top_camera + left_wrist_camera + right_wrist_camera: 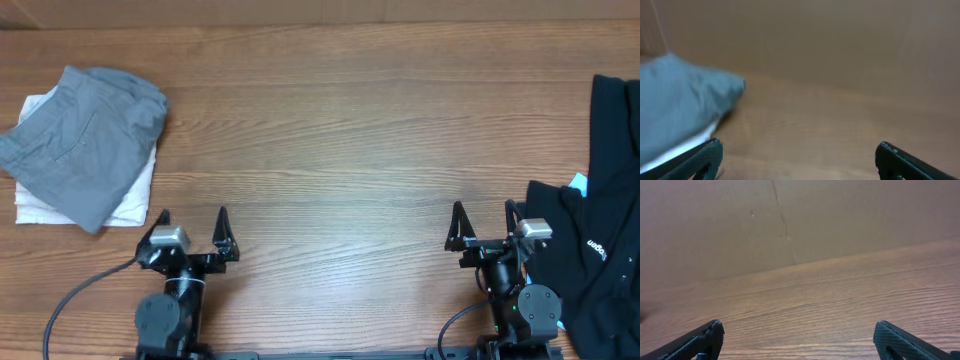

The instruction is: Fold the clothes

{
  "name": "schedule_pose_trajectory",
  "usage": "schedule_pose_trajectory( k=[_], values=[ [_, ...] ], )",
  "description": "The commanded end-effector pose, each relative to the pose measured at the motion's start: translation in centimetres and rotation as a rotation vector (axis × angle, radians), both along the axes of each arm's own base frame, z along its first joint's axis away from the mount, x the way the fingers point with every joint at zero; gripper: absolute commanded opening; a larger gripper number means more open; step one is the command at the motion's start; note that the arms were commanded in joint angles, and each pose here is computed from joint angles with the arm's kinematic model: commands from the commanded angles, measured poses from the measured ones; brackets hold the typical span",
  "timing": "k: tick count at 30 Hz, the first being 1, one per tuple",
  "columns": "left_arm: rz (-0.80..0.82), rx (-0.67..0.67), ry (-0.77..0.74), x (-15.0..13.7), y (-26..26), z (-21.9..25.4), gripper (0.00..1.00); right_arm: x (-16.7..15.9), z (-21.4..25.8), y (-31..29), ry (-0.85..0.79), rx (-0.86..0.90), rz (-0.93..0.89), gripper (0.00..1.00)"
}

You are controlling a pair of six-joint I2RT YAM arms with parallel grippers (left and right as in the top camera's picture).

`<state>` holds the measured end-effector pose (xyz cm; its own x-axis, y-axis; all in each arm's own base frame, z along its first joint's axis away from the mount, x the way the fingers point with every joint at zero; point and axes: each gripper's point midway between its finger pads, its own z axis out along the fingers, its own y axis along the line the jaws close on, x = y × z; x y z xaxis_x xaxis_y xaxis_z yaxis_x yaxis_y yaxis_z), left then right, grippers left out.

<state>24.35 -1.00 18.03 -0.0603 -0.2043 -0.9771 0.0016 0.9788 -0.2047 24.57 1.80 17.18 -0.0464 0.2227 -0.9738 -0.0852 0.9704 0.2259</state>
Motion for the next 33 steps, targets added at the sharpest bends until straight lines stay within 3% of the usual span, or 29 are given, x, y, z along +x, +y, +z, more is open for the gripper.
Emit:
schedule_pose_trajectory(
  k=[1,6,33],
  values=[
    [0.049,0.062,-0.067,0.3,1.1,-0.3,1.00,0.0,-0.2,-0.2,-0.001,-0.004,-0.009,1.00],
    [0.045,0.086,0.011,0.2,1.2,-2.2,1.00,0.0,-0.2,-0.2,-0.001,-0.004,-0.009,1.00],
    [0.045,0.087,0.015,0.3,1.1,-2.3,1.00,0.0,-0.2,-0.2,-0.001,-0.004,-0.009,1.00]
  ],
)
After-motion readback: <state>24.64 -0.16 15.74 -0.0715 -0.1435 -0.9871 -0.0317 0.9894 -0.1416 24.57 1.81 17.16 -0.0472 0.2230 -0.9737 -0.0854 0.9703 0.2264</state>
